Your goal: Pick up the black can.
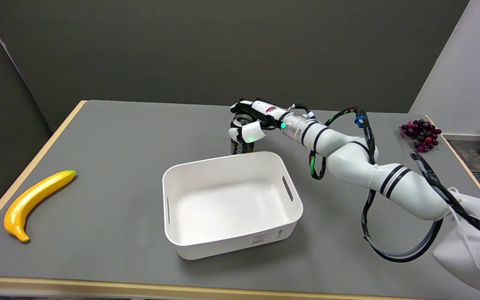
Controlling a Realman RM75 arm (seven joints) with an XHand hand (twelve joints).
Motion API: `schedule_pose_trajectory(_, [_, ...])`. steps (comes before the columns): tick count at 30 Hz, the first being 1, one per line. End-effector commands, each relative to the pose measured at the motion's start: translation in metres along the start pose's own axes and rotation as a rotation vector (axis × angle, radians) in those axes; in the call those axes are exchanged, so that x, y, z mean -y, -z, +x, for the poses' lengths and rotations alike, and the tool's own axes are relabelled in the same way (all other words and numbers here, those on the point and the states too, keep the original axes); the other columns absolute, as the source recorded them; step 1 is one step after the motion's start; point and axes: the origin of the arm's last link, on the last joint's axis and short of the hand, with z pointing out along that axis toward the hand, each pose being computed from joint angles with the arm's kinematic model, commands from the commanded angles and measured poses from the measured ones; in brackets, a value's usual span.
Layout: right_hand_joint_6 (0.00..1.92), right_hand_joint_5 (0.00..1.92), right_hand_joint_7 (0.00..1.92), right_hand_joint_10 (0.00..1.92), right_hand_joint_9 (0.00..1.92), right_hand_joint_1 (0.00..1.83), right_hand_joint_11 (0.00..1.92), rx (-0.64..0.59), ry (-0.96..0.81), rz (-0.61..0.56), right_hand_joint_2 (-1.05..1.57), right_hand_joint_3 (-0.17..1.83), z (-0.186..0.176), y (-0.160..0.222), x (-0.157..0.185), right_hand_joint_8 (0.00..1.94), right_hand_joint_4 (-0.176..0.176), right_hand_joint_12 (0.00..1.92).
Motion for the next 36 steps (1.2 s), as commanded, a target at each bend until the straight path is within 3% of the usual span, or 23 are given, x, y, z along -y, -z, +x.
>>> schedule_pose_trajectory(1, [0.45,0.25,0.43,0.87,0.31,0.79,0.22,-0.019,-0.092,0.057,0.69,0.91,-0.005,-0.003,0.016,0.45,-0.046,1.36])
schedule_pose_trajectory(7, [0.75,0.34,0.59,1.02,0.46,0.94,0.38,-0.031,-0.096,0.080,0.79,0.90,-0.005,-0.003,0.022,0.70,-0.024,1.53])
schedule_pose_trajectory(13, [0.97,0.36,0.64,1.11,0.53,0.99,0.42,-0.039,-0.100,0.101,0.82,0.89,-0.007,-0.001,0.026,0.83,0.002,1.56])
schedule_pose_trajectory(15, [1.06,0.38,0.69,1.13,0.57,1.27,0.45,-0.039,-0.101,0.104,1.11,0.31,-0.008,0.000,0.027,1.40,0.003,1.61])
schedule_pose_trajectory(21, [1.16,0.41,0.73,1.17,0.62,1.31,0.52,-0.038,-0.105,0.109,1.10,0.28,-0.011,0.003,0.027,1.43,0.011,1.66])
schedule_pose_trajectory(22, [1.23,0.42,0.74,1.18,0.62,1.29,0.52,-0.040,-0.106,0.110,1.12,0.27,-0.011,0.003,0.027,1.42,-0.010,1.67])
schedule_pose_trajectory(24, [1.67,0.45,0.79,1.20,0.64,1.15,0.53,-0.045,-0.108,0.112,1.23,0.18,-0.011,0.004,0.027,1.39,-0.148,1.70])
schedule_pose_trajectory(26, [1.64,0.46,0.80,1.14,0.71,1.16,0.60,-0.053,-0.103,0.118,1.29,0.03,-0.009,0.004,0.028,1.38,-0.152,1.58])
schedule_pose_trajectory(29, [1.65,0.47,0.81,1.22,0.65,1.16,0.53,-0.062,-0.101,0.124,1.21,0.20,-0.006,0.004,0.029,1.38,-0.149,1.70])
schedule_pose_trajectory(36, [1.63,0.49,0.82,1.24,0.67,1.17,0.54,-0.089,-0.088,0.140,1.19,0.22,0.003,0.002,0.034,1.36,-0.144,1.71])
